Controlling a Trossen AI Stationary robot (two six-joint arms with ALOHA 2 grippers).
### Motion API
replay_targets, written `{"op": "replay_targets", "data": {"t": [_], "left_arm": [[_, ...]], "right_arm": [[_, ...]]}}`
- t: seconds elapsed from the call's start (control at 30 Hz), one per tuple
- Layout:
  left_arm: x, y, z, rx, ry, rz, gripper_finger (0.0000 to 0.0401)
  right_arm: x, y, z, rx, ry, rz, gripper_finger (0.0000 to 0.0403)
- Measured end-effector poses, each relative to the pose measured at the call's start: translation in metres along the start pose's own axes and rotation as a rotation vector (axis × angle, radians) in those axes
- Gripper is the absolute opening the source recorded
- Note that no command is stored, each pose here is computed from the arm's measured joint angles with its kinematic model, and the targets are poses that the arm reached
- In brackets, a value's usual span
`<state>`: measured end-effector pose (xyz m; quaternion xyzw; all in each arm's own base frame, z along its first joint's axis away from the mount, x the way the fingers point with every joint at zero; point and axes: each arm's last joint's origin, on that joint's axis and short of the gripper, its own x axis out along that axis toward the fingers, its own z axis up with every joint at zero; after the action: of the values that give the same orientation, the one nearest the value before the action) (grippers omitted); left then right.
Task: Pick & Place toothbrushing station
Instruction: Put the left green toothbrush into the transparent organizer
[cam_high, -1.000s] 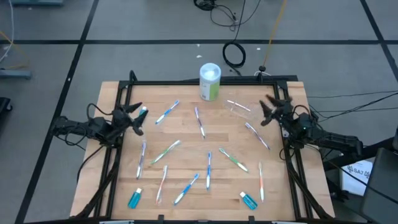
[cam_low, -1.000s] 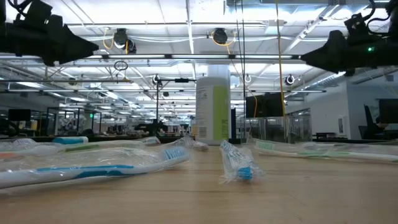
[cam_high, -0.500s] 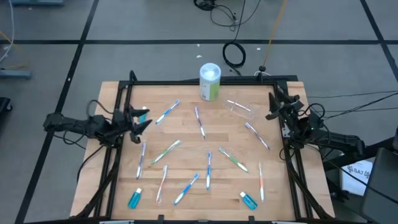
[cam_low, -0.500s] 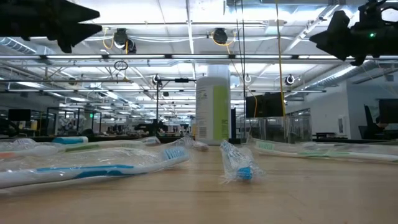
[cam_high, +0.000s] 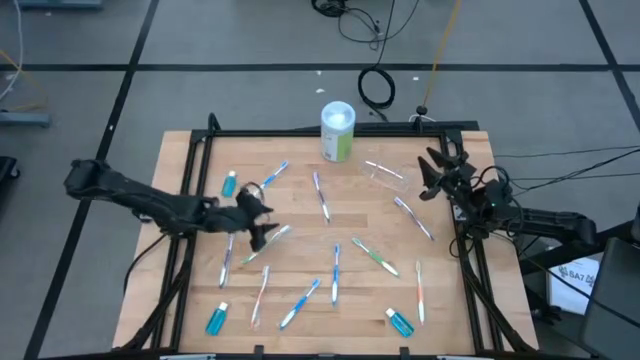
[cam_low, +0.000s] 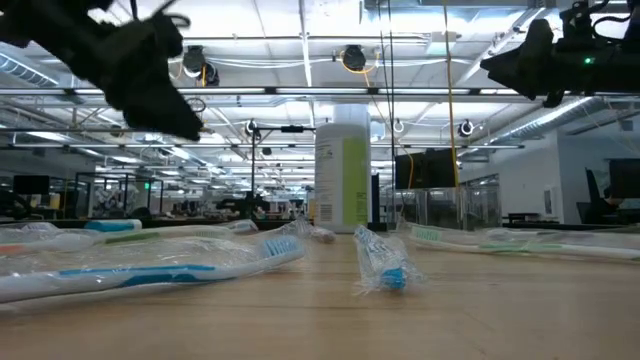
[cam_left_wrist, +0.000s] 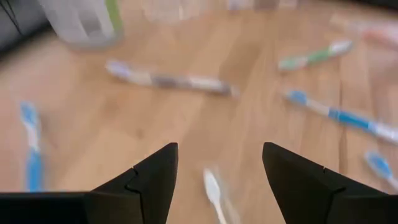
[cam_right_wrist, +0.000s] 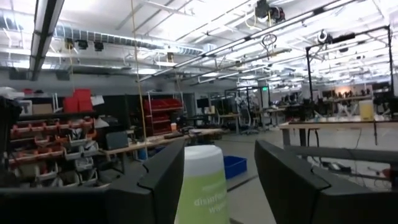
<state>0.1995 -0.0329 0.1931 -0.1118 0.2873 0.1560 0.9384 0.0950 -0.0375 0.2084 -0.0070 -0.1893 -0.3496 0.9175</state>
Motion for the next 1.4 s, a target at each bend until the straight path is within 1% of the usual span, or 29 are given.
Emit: {"op": "replay_targets", "data": {"t": [0.07, 0.23, 0.43, 0.57, 0.7, 0.77, 0.87, 1.07, 1.17, 1.3, 1.4], "left_arm": [[0.01, -0.003, -0.007, -0.011, 0.057, 0.002, 0.0241], [0.031, -0.005, -0.024, -0.041, 0.166, 0.063, 0.0241], [0.051, -0.005, -0.045, -0.075, 0.277, 0.13, 0.0241], [0.06, -0.005, -0.055, -0.075, 0.322, 0.168, 0.0241], [0.064, -0.005, -0.057, -0.094, 0.327, 0.186, 0.024], [0.064, -0.005, -0.058, -0.094, 0.333, 0.184, 0.0233], [0.064, -0.005, -0.059, -0.095, 0.345, 0.177, 0.0203], [0.065, -0.002, -0.058, -0.11, 0.352, 0.181, 0.0111], [0.067, 0.0, -0.057, -0.124, 0.348, 0.182, 0.0074], [0.071, 0.003, -0.05, -0.172, 0.295, 0.167, 0.0032], [0.075, 0.004, -0.043, -0.217, 0.247, 0.129, 0.001]], "right_arm": [[0.0, 0.0, -0.001, 0.028, 0.004, 0.001, 0.0187], [0.001, 0.0, -0.002, 0.078, 0.013, 0.003, 0.0187], [0.0, 0.001, -0.006, 0.096, 0.059, 0.003, 0.0187], [0.0, 0.001, -0.007, 0.114, 0.065, 0.002, 0.0187], [0.0, 0.001, -0.007, 0.124, 0.067, 0.002, 0.0187], [0.0, 0.001, -0.007, 0.123, 0.067, 0.002, 0.0187], [0.0, 0.001, -0.007, 0.119, 0.067, 0.002, 0.0187], [0.0, 0.001, -0.007, 0.116, 0.067, 0.002, 0.0187], [0.0, 0.001, -0.007, 0.116, 0.067, 0.002, 0.0187], [0.0, 0.001, -0.007, 0.116, 0.067, 0.002, 0.0187], [0.0, 0.001, -0.007, 0.116, 0.067, 0.002, 0.0187]]}}
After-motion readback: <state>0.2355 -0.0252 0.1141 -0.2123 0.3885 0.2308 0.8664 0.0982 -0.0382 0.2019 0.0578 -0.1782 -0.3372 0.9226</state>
